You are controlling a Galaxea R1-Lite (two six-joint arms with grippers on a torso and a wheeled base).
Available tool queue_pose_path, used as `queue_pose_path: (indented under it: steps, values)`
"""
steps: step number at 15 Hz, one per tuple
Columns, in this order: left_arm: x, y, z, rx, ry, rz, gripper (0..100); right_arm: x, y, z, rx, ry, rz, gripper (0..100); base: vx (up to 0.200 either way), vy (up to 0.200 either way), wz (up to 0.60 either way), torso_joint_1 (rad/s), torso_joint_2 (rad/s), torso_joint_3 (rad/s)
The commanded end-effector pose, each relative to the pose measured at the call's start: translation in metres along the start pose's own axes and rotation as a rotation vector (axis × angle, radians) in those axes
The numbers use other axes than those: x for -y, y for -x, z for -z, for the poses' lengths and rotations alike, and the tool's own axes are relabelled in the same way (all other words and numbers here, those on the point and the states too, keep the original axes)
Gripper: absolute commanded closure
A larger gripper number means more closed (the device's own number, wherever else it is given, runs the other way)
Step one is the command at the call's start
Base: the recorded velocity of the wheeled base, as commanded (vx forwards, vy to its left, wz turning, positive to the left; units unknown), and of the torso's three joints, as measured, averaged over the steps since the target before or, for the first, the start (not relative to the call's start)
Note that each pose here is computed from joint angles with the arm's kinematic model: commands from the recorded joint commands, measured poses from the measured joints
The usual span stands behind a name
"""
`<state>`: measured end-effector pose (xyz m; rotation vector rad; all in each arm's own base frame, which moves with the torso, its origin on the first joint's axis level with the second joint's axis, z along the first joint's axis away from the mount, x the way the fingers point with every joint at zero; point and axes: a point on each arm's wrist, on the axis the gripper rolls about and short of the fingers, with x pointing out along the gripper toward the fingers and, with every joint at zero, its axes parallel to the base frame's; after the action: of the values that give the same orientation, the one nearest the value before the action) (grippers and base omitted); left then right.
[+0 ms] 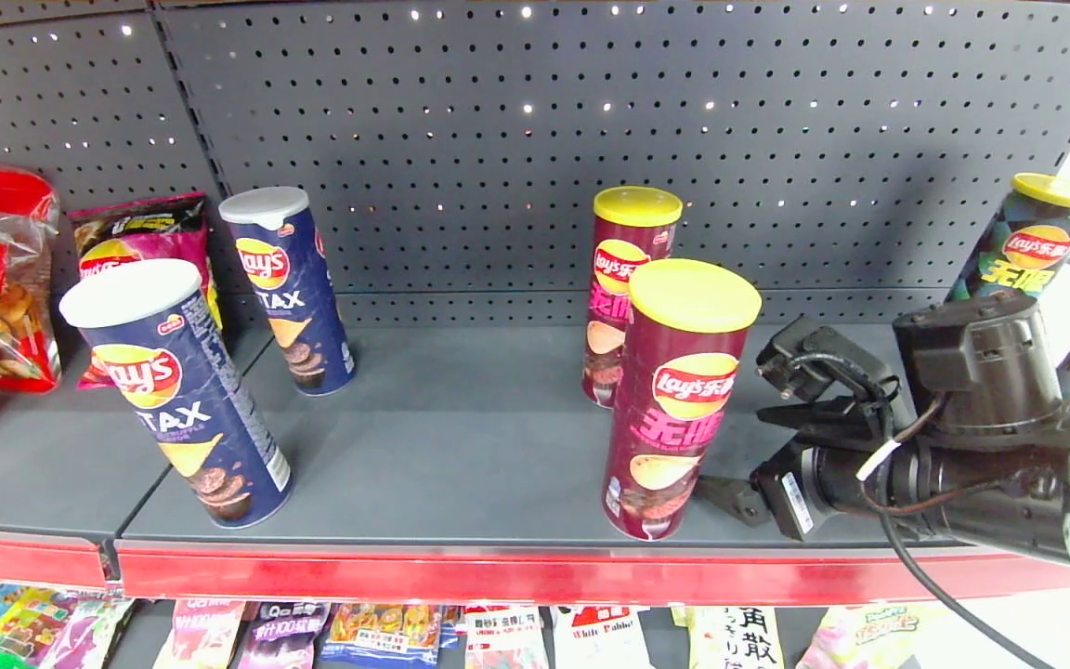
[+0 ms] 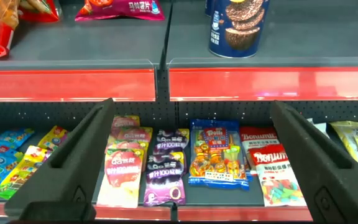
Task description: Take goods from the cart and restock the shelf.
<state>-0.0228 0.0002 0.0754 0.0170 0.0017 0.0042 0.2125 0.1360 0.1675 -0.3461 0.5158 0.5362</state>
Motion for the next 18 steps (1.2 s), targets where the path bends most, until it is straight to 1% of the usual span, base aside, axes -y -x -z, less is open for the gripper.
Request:
queue_pose_path:
  steps: [1,18]
  values:
    - [0.000,0.000,0.000,0.000,0.000,0.000,0,-0.001,-0.003,-0.002,-0.001,0.003,-0.003,0,0.000,0.000,0.00,0.000,0.00,0.000]
    - [0.000,0.000,0.000,0.000,0.000,0.000,0,-0.012,-0.006,-0.008,0.013,0.023,-0.030,0,0.000,0.000,0.00,0.000,0.00,0.000]
